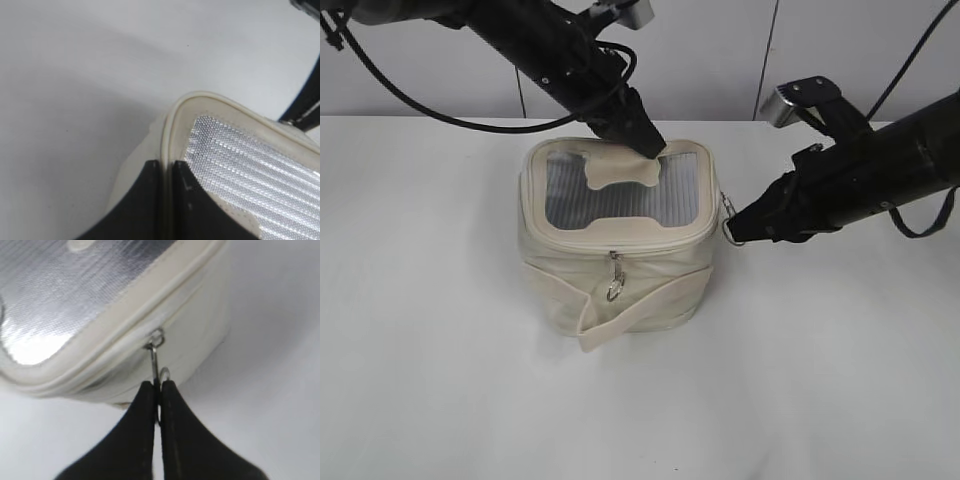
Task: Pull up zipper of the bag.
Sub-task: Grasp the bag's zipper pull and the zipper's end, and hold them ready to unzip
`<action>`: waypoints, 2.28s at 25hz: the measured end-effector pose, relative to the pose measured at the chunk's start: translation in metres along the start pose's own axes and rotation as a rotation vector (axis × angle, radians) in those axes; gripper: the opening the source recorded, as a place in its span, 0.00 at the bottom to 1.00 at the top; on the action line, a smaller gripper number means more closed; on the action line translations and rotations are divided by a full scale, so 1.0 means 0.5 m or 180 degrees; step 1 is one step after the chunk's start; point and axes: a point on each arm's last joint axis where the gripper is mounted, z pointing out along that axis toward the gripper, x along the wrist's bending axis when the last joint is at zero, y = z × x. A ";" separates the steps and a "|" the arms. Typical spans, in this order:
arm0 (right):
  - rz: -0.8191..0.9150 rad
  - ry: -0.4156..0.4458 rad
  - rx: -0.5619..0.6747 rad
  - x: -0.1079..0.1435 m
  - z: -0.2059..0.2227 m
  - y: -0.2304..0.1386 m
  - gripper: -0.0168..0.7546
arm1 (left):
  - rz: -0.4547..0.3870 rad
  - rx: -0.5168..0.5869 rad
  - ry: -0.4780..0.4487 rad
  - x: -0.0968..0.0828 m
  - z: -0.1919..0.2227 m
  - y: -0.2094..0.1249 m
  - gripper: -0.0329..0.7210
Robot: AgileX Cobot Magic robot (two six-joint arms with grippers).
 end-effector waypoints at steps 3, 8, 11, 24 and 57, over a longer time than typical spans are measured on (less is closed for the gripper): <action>0.0014 0.0205 0.0033 0.021 -0.018 -0.001 0.04 | -0.0065 -0.0001 0.0017 0.001 0.000 0.000 0.10; 0.0050 0.0595 0.0227 0.063 -0.018 -0.006 0.04 | -0.0145 -0.0001 0.0023 0.001 -0.001 0.001 0.09; -0.0082 0.0735 0.0325 0.120 0.004 0.001 0.04 | -0.0177 0.0004 0.0017 0.000 -0.001 0.000 0.09; -0.0039 0.0538 0.0084 0.262 0.071 0.035 0.04 | -0.0191 0.0169 -0.0043 -0.017 0.003 0.000 0.09; 0.0422 0.0492 0.0532 0.273 0.045 0.077 0.50 | -0.0995 -0.0166 0.0548 0.004 -0.020 0.023 0.30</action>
